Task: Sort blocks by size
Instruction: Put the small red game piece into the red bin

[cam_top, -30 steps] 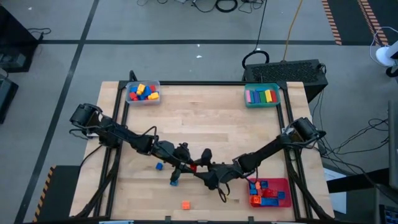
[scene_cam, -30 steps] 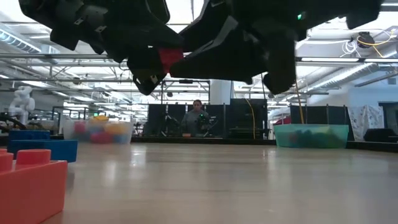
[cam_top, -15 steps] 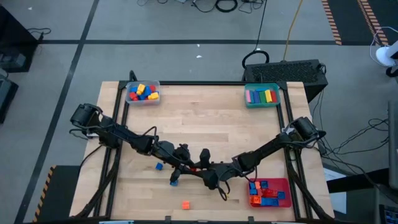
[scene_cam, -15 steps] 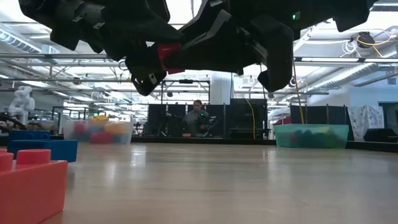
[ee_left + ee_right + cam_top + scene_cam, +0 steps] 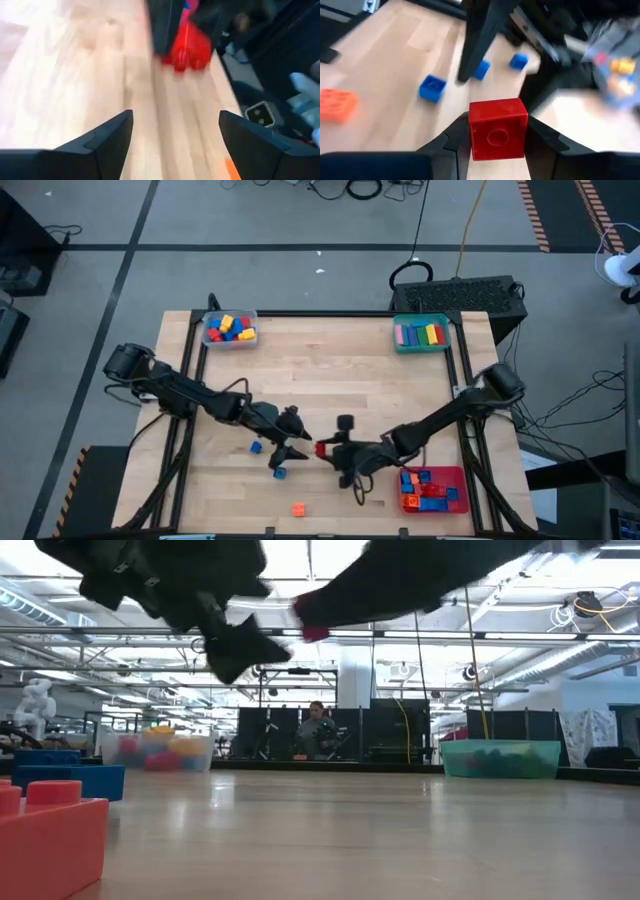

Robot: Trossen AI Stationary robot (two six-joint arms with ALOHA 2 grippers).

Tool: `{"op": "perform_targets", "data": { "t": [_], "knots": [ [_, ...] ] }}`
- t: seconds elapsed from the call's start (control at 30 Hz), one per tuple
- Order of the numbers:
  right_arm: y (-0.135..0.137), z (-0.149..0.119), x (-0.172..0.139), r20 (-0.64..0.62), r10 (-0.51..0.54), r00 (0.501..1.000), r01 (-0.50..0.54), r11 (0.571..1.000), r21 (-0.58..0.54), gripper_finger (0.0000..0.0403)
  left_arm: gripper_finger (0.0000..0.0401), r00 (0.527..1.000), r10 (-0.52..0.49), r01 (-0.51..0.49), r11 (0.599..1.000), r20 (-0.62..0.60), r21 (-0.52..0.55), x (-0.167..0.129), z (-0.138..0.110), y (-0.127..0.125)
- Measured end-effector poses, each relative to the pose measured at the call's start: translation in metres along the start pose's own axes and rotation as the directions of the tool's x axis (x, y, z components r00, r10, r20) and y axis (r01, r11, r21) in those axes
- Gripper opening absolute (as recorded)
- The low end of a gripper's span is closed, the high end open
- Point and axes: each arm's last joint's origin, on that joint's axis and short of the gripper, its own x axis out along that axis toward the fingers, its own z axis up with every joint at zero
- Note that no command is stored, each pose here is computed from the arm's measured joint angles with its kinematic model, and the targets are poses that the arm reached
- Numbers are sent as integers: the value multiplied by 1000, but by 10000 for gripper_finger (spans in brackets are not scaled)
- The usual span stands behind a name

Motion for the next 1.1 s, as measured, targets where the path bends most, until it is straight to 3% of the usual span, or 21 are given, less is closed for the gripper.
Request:
{"op": "perform_targets", "data": {
  "t": [0.13, 0.27, 0.53, 0.7, 0.87, 0.97, 1.1],
  "knots": [
    [0, 5, -38, -116, 60, 991, -39, 984, 174, 131, 295, 988, 140, -138, 990, -67, 24, -20, -3, -6],
    [8, 7, -76, -202, 200, 959, -127, 938, 324, 132, 296, 949, 296, -296, 955, -111, 22, -38, -11, -16],
    [46, 0, -131, -286, 476, 832, -213, 750, 627, 133, 297, 884, 397, -448, 869, -245, -211, -56, -35, -34],
    [66, -16, -160, -373, 506, 778, -95, 681, 726, 133, 297, 807, 458, -562, 791, -373, -244, -60, -55, -36],
    [70, -36, -182, -526, 442, 726, 155, 640, 753, 134, 297, 769, 475, -609, 748, -427, -263, -64, -64, -39],
    [66, -47, -191, -630, 389, 672, 302, 632, 713, 135, 297, 772, 455, -599, 755, -444, -267, -64, -65, -40],
    [63, -53, -194, -675, 331, 659, 354, 656, 667, 149, 297, 762, 451, -612, 737, -465, -287, -65, -67, -40]
  ]
}}
